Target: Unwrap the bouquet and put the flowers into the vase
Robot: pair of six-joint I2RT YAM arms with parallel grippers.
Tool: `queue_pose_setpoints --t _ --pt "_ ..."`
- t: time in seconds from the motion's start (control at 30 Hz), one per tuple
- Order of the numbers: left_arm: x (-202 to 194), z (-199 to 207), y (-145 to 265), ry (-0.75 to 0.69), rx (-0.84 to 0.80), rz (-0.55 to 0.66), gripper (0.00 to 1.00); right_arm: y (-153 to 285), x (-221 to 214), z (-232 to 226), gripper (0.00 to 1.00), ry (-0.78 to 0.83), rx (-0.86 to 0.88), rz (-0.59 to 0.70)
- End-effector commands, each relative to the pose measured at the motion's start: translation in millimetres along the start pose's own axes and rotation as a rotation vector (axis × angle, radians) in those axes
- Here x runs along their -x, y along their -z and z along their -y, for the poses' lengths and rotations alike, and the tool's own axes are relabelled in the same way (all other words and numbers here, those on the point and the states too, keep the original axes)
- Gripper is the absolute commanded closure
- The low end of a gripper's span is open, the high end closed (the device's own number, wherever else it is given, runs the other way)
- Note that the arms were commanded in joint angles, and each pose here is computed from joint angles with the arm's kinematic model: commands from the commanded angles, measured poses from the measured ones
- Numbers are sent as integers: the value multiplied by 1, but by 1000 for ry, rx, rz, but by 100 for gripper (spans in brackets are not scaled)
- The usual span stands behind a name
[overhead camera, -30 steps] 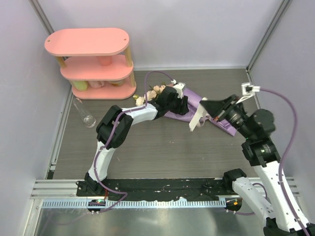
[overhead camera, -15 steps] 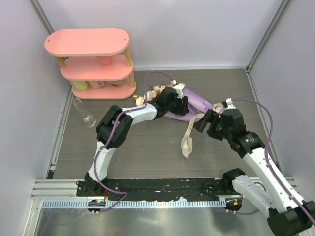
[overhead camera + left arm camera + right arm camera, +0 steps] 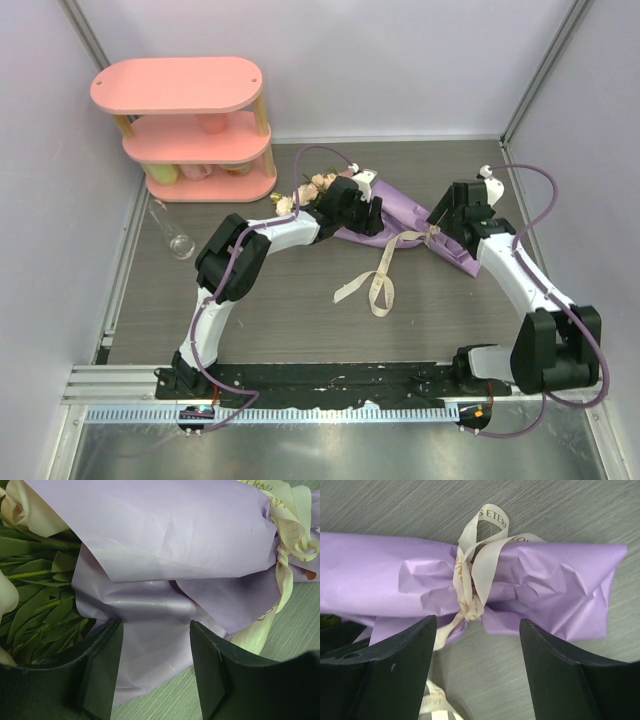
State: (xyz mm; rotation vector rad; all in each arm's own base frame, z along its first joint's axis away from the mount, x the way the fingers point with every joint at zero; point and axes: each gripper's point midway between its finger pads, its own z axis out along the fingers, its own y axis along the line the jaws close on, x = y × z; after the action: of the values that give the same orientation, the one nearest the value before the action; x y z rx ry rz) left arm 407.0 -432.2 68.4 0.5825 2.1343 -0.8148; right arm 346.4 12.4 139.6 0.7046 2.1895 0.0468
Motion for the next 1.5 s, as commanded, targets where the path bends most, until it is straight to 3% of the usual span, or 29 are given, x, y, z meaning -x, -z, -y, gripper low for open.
queue_pose_setpoints --t 0.0,0.2,0.33,0.5,0.63,0.67,1.0,1.27,1.37,1.47 --pt "18 9 5 -20 -36 47 40 -21 30 -23 28 -19 61 90" --pt "18 8 4 -20 -36 47 40 -53 13 -15 39 -62 54 54" --pt "18 8 3 -26 -35 45 40 -65 11 -20 56 -57 77 49" --pt "17 8 1 -24 -35 44 40 -70 13 -19 65 -50 65 48" --pt "18 8 1 -26 -35 45 39 -63 28 -21 96 -62 66 97" --pt "16 6 1 -25 -32 44 40 -61 35 -22 98 -67 60 119" --pt "15 4 -1 -28 -24 41 39 -34 106 -22 99 -168 36 303" --pt "15 5 -3 -29 -31 41 39 -58 145 -21 99 -194 40 310" --pt "14 5 -4 -29 -29 38 39 -35 158 -35 99 -224 132 355" --pt "14 2 -5 -25 -25 38 39 -21 163 -29 99 -246 116 381"
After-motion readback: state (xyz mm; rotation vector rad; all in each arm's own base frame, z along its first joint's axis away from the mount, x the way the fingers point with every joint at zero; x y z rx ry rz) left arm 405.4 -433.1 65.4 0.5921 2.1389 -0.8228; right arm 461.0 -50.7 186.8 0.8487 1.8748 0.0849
